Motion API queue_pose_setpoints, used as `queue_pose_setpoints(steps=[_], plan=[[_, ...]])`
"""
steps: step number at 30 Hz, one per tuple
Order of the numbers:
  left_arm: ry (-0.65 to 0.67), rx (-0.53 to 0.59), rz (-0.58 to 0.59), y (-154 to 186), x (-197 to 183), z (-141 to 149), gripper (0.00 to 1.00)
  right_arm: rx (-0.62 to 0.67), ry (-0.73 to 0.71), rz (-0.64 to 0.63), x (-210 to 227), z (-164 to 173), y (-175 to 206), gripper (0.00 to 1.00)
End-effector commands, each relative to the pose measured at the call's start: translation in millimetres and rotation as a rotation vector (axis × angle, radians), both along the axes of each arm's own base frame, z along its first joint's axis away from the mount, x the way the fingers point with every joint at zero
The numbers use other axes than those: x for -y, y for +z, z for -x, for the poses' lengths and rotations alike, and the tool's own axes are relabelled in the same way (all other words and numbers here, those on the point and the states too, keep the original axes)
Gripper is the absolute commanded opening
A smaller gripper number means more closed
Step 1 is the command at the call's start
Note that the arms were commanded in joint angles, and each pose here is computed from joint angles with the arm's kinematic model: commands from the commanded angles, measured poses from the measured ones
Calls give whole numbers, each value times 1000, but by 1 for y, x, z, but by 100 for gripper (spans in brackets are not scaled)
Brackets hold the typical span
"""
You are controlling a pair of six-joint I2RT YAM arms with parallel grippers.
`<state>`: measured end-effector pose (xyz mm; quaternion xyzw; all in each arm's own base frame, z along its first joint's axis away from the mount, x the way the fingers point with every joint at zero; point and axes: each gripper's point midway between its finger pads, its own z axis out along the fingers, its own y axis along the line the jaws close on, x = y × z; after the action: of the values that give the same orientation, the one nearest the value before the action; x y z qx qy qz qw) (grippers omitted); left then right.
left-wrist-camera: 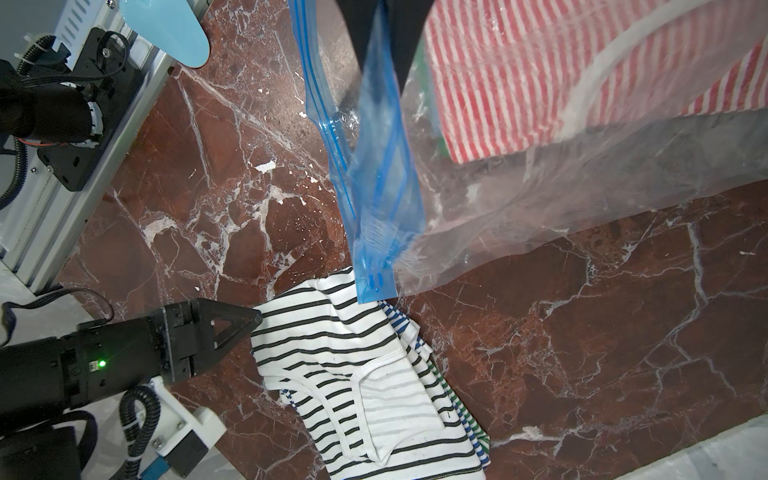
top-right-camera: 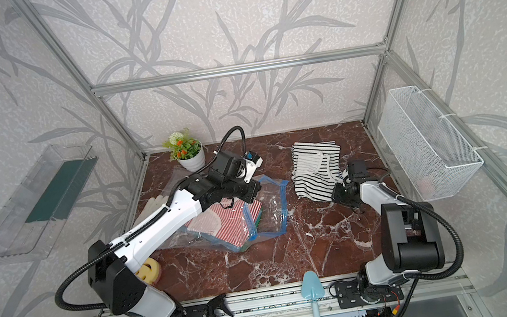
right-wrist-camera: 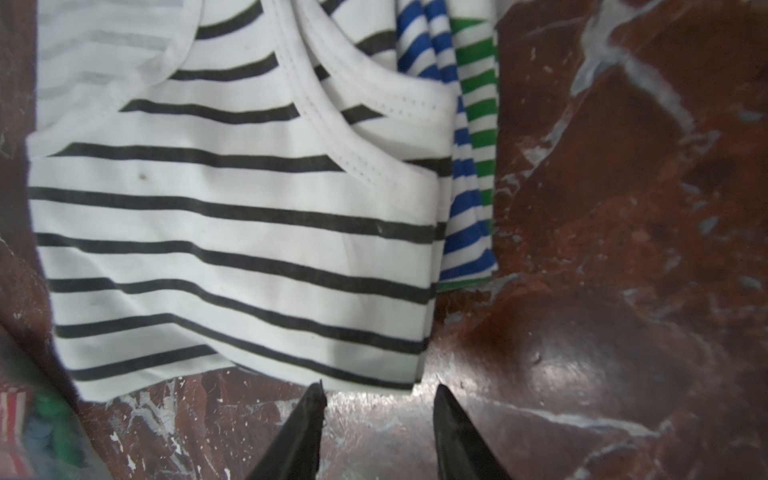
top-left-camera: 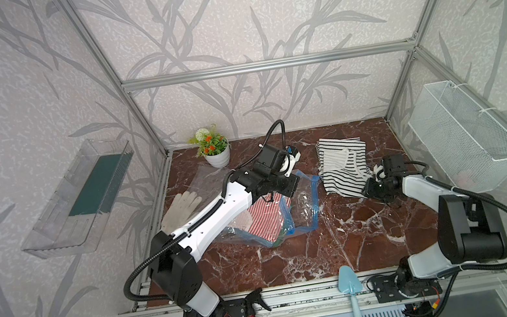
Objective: Take the tank top out of the vacuum bag
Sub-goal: Adjust the tank top.
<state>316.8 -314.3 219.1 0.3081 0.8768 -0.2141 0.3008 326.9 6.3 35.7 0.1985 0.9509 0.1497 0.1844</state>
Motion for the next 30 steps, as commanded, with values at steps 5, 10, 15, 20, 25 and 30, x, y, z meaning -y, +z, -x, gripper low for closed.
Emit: queue_pose_setpoints(steps=[5,10,15,20,25,30], plan=[[-13,31,-2,12,1,1,0,6,8,-47,-3,-11,-6,43],[-13,34,-2,13,0,1,0,-33,18,-76,-7,-12,-15,32],[-17,34,1,15,1,2,0,-34,27,-76,-7,-14,-15,6],[-15,40,1,16,0,2,0,-4,40,-55,-5,-21,9,0],[-10,50,2,19,-2,2,0,23,55,13,4,-25,49,0],[-16,51,11,22,-1,4,0,-2,50,145,23,-16,76,0]])
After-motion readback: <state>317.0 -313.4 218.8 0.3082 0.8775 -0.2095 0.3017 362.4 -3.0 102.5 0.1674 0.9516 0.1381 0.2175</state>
